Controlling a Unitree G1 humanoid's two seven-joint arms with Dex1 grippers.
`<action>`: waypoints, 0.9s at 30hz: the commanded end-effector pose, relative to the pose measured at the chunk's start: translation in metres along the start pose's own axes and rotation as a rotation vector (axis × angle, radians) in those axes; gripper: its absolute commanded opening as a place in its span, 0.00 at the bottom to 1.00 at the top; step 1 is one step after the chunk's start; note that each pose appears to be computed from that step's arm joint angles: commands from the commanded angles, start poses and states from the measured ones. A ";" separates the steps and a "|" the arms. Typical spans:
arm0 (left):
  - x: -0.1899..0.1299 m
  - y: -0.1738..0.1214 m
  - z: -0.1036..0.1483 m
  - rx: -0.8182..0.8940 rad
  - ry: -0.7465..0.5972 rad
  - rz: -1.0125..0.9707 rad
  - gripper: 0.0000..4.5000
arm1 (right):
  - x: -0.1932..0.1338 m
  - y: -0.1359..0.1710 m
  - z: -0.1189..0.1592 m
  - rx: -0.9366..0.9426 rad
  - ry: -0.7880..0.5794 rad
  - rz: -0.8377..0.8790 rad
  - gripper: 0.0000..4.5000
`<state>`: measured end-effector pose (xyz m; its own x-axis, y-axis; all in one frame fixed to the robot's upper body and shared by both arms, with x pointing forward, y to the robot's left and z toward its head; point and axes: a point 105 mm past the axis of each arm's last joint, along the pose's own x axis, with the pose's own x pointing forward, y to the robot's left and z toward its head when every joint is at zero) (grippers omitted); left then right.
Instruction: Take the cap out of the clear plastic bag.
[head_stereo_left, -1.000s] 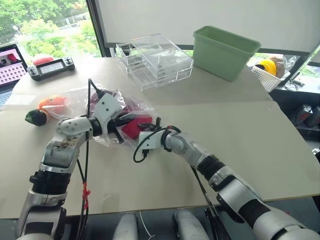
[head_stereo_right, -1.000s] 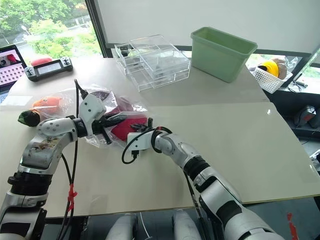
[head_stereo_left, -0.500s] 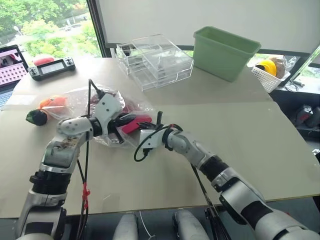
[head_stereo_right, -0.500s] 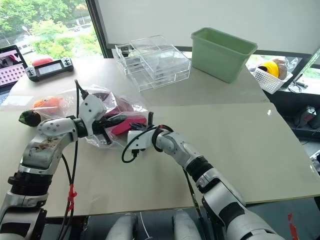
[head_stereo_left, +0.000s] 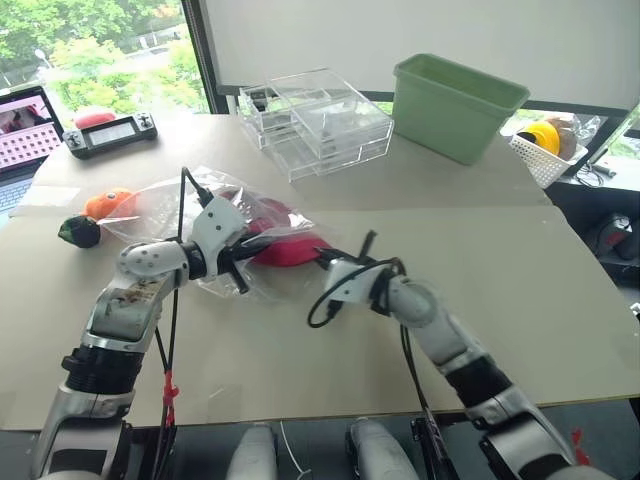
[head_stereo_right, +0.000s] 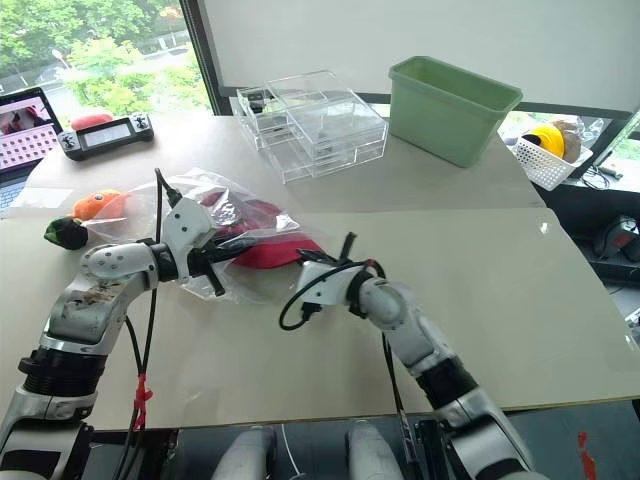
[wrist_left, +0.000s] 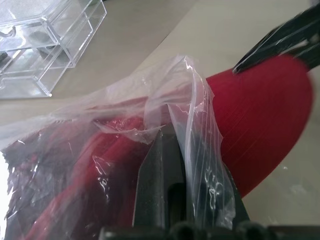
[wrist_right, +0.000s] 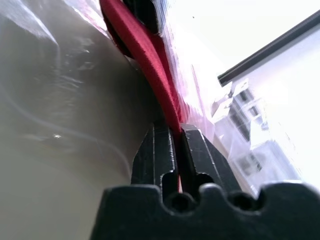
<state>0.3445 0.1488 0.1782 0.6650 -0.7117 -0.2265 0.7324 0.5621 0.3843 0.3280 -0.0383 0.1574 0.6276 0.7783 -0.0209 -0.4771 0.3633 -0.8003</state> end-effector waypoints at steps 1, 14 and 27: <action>0.000 0.000 0.007 0.034 -0.021 0.003 0.00 | -0.022 -0.010 0.031 0.153 -0.076 0.072 0.01; 0.000 -0.016 -0.015 0.204 -0.016 -0.072 0.00 | -0.121 -0.085 0.087 0.754 -0.332 0.190 0.01; -0.020 -0.042 -0.048 0.787 -0.158 -0.252 0.00 | -0.134 -0.189 0.048 0.602 -0.261 -0.468 0.01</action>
<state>0.3128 0.1660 0.1112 0.4741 -0.8181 -0.3255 0.5954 0.0256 0.8030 0.2970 -0.1800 0.3304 0.6567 0.6348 0.4071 -0.6607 0.7446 -0.0952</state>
